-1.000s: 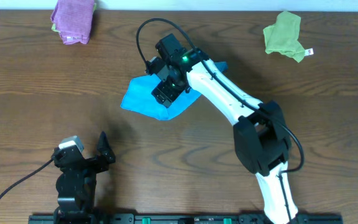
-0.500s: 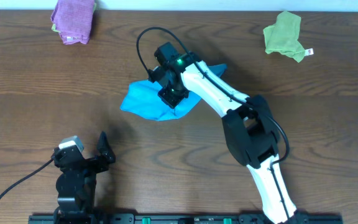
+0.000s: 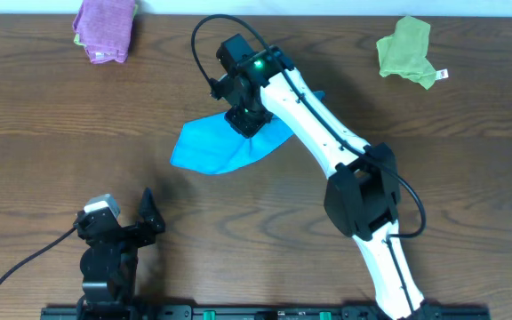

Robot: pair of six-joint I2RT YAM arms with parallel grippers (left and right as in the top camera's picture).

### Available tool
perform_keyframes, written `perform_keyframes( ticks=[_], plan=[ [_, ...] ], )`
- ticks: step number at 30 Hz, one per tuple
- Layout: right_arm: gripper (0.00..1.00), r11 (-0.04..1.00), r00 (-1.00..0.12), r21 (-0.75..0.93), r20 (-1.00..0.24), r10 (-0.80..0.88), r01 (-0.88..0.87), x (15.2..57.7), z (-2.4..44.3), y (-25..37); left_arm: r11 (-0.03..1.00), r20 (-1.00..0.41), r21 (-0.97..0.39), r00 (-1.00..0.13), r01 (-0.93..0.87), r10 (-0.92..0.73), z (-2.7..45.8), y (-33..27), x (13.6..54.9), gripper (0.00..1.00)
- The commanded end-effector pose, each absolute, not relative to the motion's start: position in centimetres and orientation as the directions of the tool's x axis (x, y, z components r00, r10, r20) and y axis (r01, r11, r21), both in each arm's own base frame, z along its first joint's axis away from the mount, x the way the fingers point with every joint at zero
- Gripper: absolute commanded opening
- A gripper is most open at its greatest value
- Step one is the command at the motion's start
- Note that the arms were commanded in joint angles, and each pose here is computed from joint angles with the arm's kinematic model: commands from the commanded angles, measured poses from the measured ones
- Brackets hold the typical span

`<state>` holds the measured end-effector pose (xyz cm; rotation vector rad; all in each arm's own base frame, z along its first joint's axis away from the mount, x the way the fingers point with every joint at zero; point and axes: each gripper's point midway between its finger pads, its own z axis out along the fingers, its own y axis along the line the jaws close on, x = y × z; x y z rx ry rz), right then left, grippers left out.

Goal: Fold the cloth

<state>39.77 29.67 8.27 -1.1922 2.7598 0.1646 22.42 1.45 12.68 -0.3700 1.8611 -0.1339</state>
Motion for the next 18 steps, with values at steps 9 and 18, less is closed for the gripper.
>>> perform_keyframes(
  ticks=[9, 18],
  plan=[
    [0.01, 0.736, -0.736, -0.011, -0.011, -0.677, -0.676, 37.6, 8.3, 26.8, 0.939, -0.897, -0.28, -0.294, -0.199, -0.33, 11.6, 1.5, 22.3, 0.95],
    [0.07, 0.8, -0.77, 0.006, 0.263, -0.581, -0.601, 32.1, 8.9, 22.8, 0.939, -0.897, -0.28, -0.294, -0.199, -0.33, 11.6, 1.5, 22.3, 0.95]
  ],
)
